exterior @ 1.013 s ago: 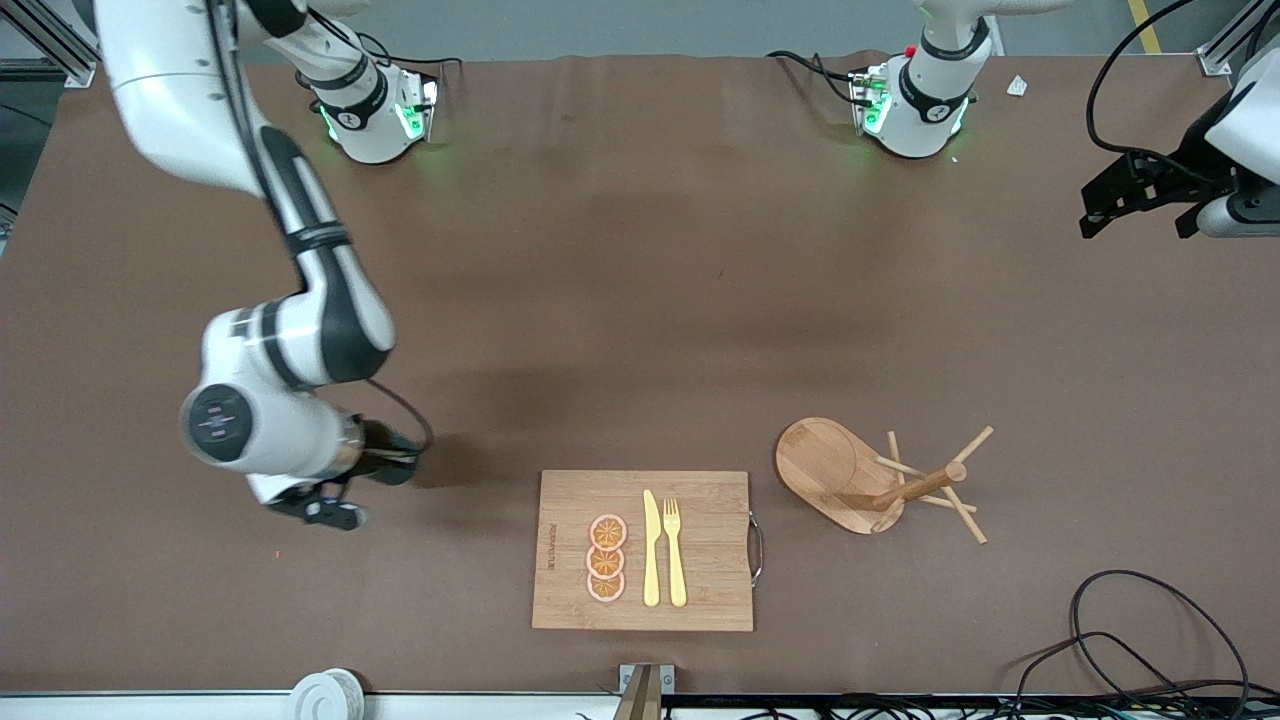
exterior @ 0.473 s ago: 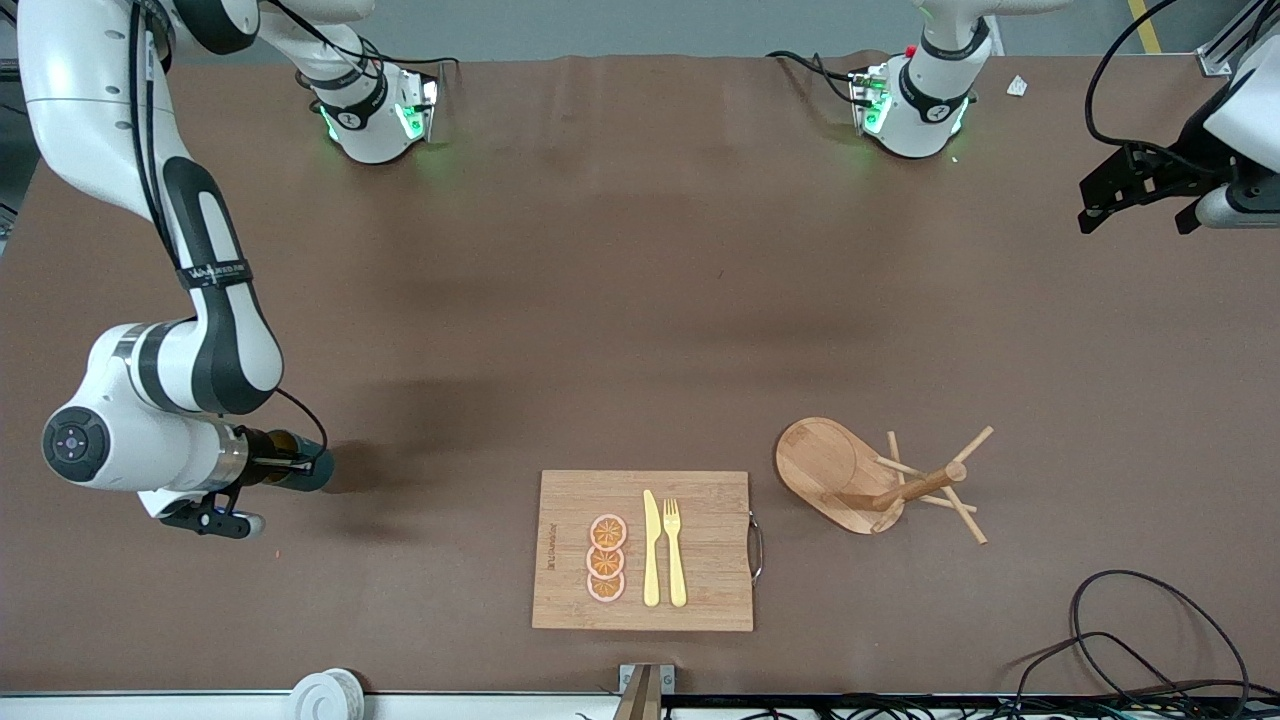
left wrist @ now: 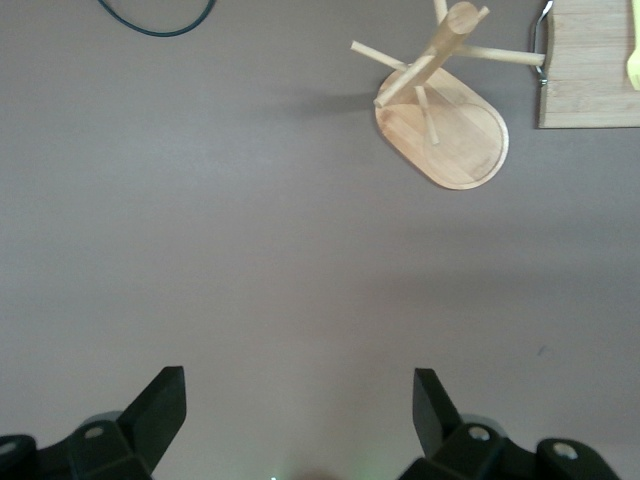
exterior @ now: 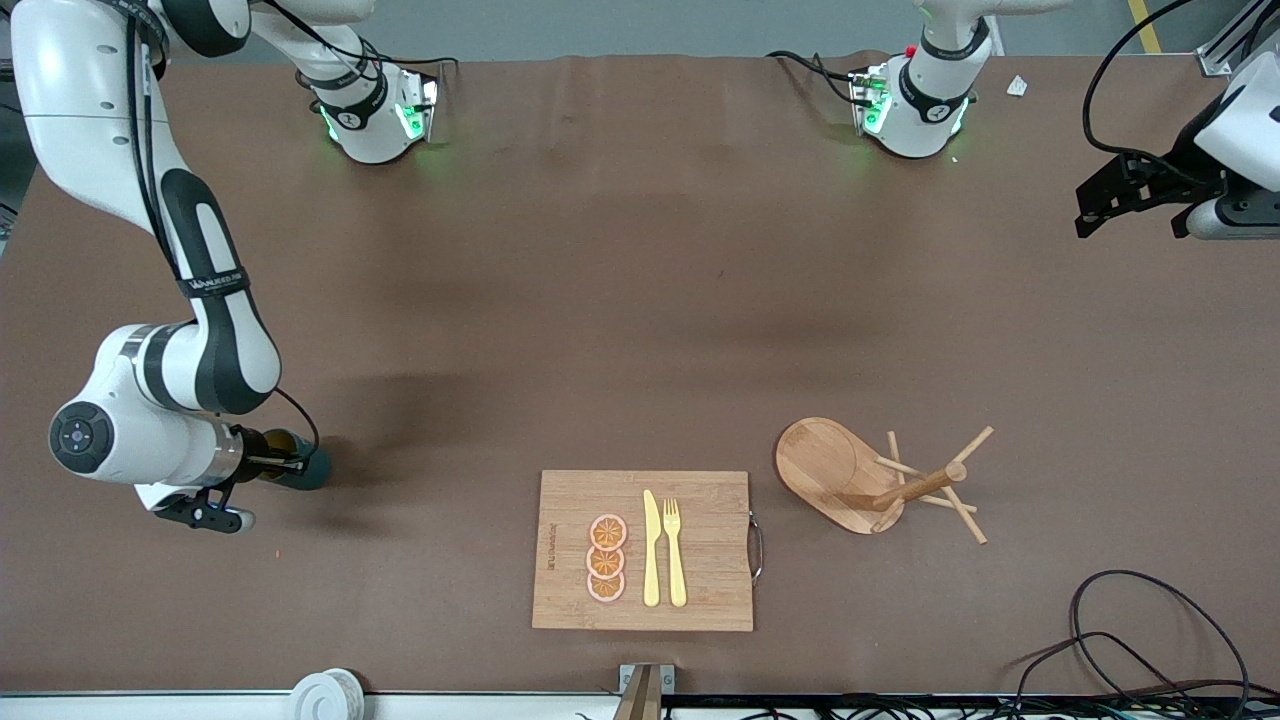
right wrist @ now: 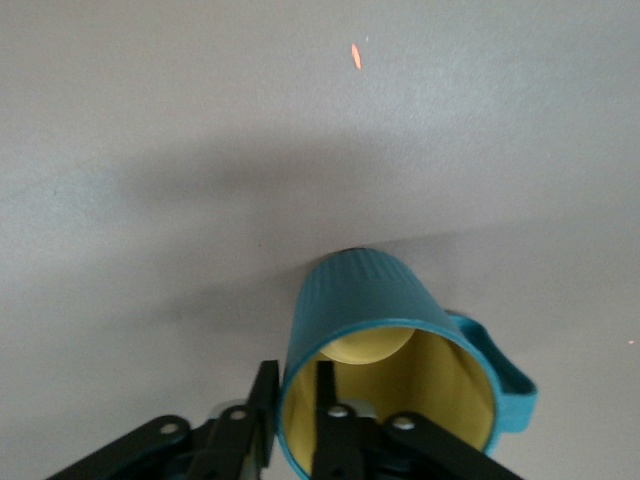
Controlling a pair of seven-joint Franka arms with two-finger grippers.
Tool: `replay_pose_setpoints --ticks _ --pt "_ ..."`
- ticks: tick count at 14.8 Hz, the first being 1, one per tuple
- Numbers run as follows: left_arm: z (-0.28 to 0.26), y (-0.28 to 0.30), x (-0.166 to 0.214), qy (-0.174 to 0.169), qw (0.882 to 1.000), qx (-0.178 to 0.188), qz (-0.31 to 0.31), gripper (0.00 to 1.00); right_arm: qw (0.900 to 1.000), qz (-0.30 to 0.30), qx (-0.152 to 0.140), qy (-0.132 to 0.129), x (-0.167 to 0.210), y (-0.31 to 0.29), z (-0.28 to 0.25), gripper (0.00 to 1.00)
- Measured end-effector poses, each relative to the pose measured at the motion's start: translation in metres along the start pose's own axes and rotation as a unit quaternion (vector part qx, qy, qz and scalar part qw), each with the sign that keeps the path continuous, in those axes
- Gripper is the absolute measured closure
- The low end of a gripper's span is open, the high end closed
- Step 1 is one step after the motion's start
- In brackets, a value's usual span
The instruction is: Transfer cup from left to right arm and place
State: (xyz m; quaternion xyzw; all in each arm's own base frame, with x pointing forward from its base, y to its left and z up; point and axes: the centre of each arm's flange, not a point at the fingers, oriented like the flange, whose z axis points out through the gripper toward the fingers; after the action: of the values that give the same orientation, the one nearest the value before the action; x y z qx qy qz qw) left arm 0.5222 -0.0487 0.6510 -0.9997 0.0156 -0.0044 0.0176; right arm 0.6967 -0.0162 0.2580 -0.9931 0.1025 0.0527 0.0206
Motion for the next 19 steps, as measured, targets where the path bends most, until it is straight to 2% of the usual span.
replay_pose_setpoints --ticks 2,6,7,8,12,15,19 --pt "-0.001 -0.001 0.0 0.001 1.0 0.003 0.0 0.0 1.0 -0.006 -0.004 0.016 0.005 -0.001 -0.011 0.52" --pt "-0.005 -0.002 -0.002 0.005 1.0 0.003 -0.001 0.0 0.995 -0.042 -0.044 0.085 0.021 -0.008 -0.084 0.13" --pt "-0.005 -0.002 -0.002 0.005 1.0 0.003 -0.001 0.0 0.993 -0.053 -0.049 0.094 0.019 -0.008 -0.107 0.04" --pt "-0.005 -0.002 -0.002 0.005 1.0 0.003 -0.001 0.0 0.992 -0.066 -0.052 0.095 0.013 -0.007 -0.13 0.0" --pt "-0.006 -0.002 -0.002 0.006 1.0 0.003 -0.001 0.0 0.991 -0.084 -0.06 0.083 -0.032 -0.003 -0.225 0.0" --pt "-0.007 -0.002 -0.003 0.007 1.0 0.003 -0.001 0.0 0.99 -0.09 -0.061 0.089 -0.074 -0.004 -0.292 0.0" --pt "-0.007 -0.002 -0.003 0.008 1.0 0.003 -0.001 0.0 0.989 -0.094 -0.061 0.1 -0.116 -0.002 -0.348 0.0"
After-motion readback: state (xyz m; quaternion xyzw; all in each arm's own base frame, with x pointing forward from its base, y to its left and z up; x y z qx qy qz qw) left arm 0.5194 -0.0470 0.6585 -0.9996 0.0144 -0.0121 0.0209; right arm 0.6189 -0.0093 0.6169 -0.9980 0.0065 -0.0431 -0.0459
